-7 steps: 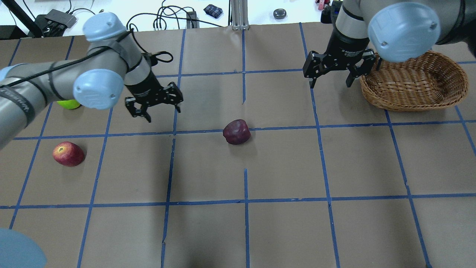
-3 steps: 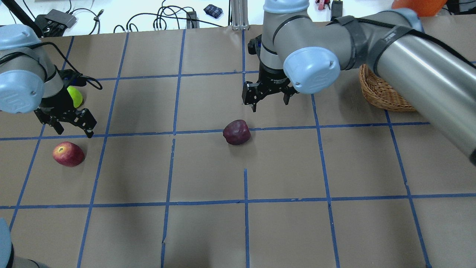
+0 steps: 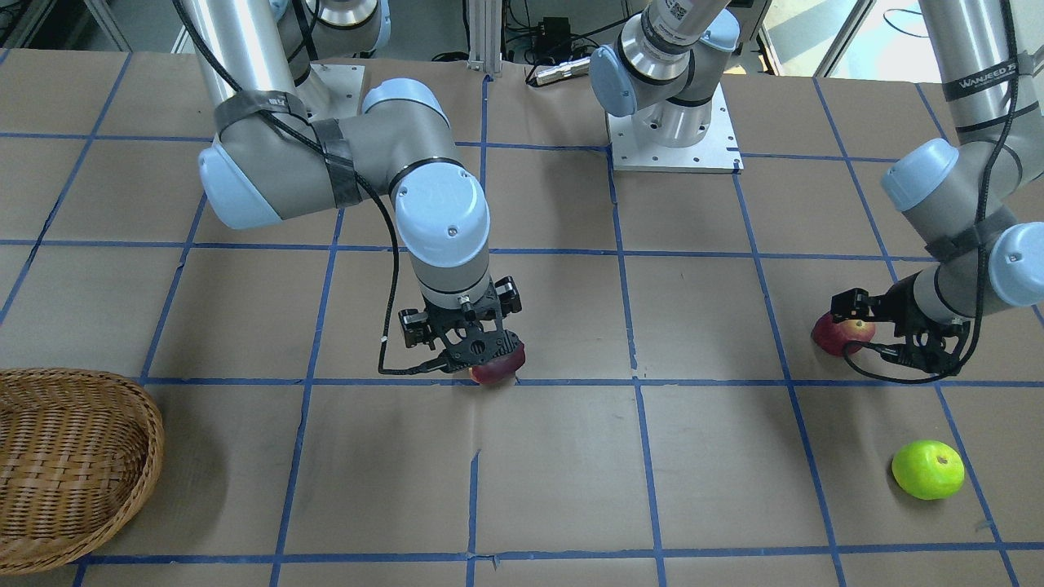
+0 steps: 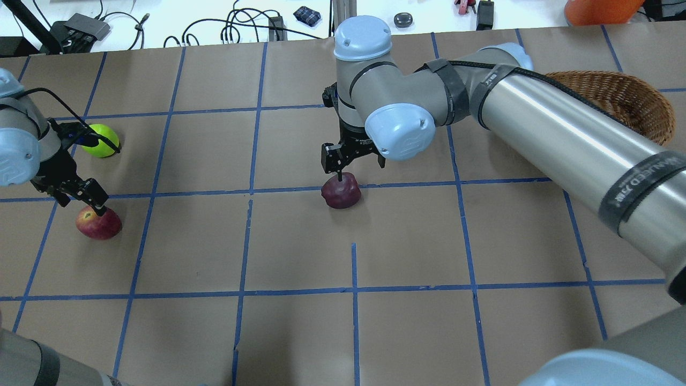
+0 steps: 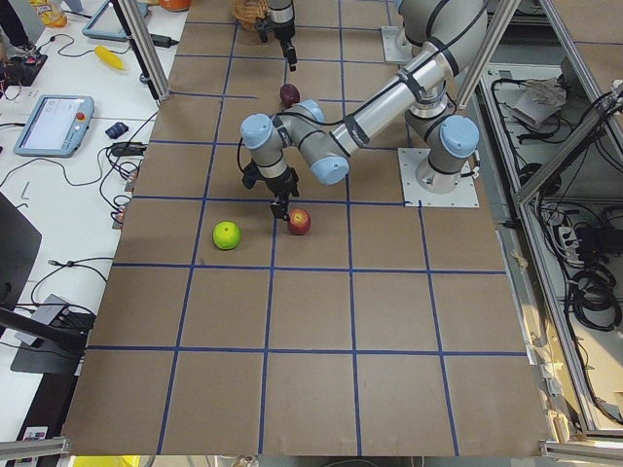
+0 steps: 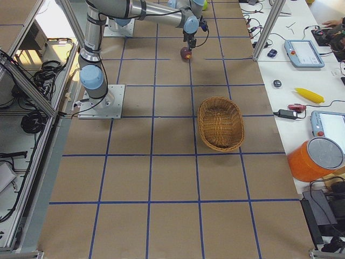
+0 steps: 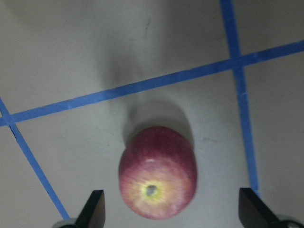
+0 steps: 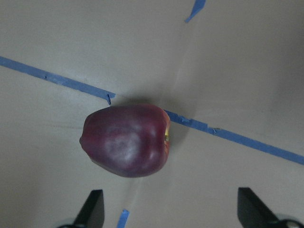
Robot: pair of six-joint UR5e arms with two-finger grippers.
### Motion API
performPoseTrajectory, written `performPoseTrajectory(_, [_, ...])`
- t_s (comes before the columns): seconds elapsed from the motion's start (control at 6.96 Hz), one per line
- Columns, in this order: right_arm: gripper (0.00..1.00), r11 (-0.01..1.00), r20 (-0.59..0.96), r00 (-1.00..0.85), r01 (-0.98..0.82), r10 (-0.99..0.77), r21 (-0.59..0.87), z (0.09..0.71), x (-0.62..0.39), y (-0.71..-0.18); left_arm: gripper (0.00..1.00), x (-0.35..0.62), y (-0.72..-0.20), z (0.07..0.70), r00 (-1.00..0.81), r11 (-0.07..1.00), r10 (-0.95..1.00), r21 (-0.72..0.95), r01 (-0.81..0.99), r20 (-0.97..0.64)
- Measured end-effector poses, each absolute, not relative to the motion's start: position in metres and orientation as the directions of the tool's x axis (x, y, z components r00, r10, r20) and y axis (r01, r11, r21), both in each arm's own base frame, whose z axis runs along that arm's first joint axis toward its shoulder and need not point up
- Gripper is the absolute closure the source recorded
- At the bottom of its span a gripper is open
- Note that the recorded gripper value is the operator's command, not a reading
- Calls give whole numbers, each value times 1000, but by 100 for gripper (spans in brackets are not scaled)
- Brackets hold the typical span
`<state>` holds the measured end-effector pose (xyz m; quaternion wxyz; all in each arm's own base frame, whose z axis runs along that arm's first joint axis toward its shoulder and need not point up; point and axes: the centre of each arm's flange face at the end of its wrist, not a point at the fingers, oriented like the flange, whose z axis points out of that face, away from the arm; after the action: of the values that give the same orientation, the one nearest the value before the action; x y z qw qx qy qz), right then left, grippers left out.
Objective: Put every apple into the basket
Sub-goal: 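Grasp the red apple with the left gripper while the right grasps the dark apple, then carry the red apple to center with left while right lifts dark apple over basket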
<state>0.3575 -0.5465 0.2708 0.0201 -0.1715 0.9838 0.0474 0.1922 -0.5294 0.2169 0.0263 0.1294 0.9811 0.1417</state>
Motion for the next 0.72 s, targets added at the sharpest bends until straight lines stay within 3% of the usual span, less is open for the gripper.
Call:
performPoseTrajectory(0.14, [0, 929, -56, -933, -359, -355, 86, 252, 372, -545, 0, 193, -521, 199, -967, 922, 256, 300, 247, 8])
performPoseTrajectory(0.29, [0, 924, -55, -928, -371, -368, 88, 236, 381, -545, 18, 191, -516, 187, -968, 919, 250, 307, 245, 26])
performPoseTrajectory(0.43, [0, 921, -56, -925, -379, -376, 87, 224, 387, -545, 67, 189, -514, 177, -968, 915, 250, 318, 249, 38])
performPoseTrajectory(0.57, [0, 919, -58, -924, -383, -379, 92, 215, 390, -545, 73, 187, -515, 173, -967, 912, 252, 325, 251, 40])
performPoseTrajectory(0.72, [0, 918, -59, -923, -385, -381, 98, 209, 391, -545, 73, 185, -518, 175, -973, 918, 230, 326, 227, 31])
